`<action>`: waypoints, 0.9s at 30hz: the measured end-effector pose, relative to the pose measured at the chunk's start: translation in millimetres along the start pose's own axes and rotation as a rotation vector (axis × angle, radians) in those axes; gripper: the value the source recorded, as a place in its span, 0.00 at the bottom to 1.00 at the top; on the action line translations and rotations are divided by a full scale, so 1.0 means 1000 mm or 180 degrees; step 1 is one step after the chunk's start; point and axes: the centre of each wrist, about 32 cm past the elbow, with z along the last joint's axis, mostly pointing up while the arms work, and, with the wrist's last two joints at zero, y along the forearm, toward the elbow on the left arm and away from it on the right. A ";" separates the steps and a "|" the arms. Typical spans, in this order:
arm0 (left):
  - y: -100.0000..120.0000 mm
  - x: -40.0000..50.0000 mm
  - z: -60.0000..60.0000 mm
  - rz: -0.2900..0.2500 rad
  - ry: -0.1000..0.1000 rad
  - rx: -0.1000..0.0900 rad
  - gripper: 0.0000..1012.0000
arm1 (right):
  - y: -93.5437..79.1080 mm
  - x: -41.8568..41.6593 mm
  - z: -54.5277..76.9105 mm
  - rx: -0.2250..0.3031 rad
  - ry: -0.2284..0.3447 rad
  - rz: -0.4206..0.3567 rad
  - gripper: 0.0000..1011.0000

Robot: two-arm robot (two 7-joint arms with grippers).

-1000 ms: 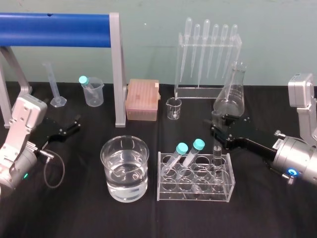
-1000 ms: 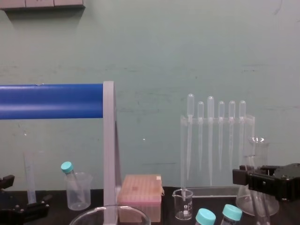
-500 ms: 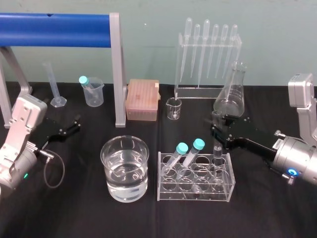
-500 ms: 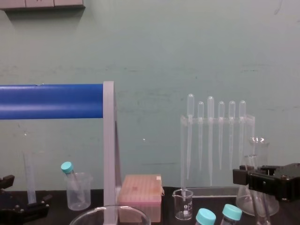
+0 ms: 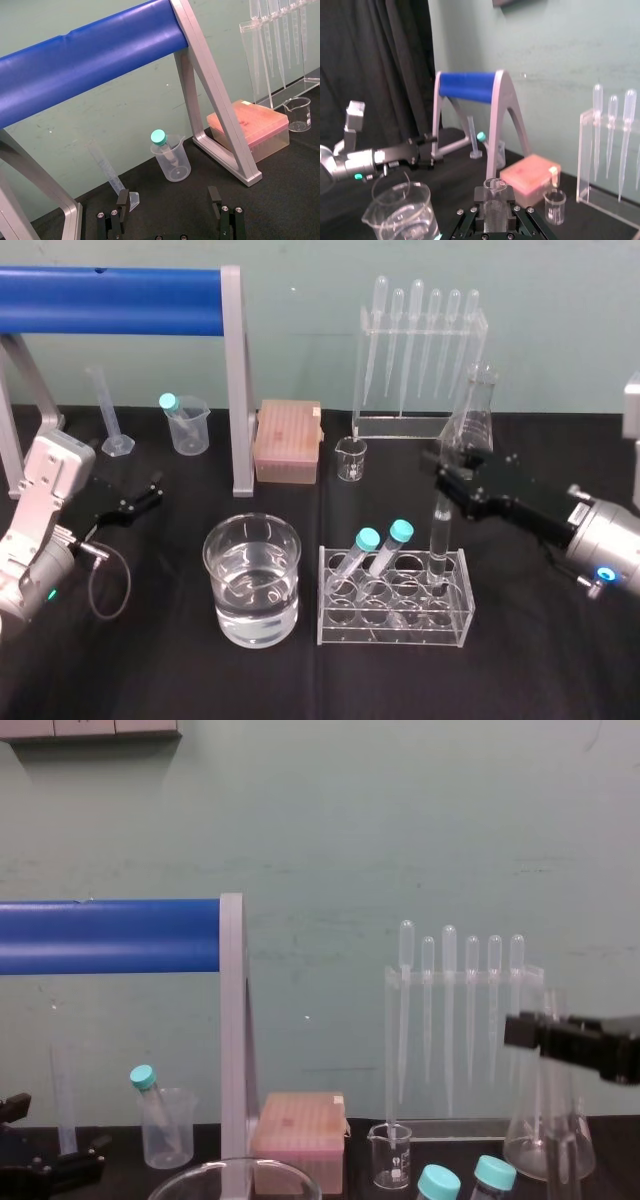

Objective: Hold the test tube with one hand and immerse one end into the beaker, then return it to the test tube rack.

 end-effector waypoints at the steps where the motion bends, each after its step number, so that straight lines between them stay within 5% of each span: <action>1: 0.000 0.0000 0.000 0.0000 0.0000 0.0000 0.99 | 0.000 0.0000 0.001 0.0027 -0.0004 0.0004 0.23; 10: 0.000 0.0000 0.000 0.0000 0.0000 0.0000 0.99 | 0.002 0.0046 0.018 0.0358 -0.0130 0.0040 0.23; 18: 0.000 0.0000 0.000 0.0000 0.0000 0.0000 0.99 | 0.022 0.0169 0.030 0.0702 -0.0319 0.0151 0.23; 27: 0.000 0.0000 0.000 0.0000 0.0000 0.0000 0.99 | 0.046 0.0267 0.029 0.0728 -0.0513 0.0203 0.23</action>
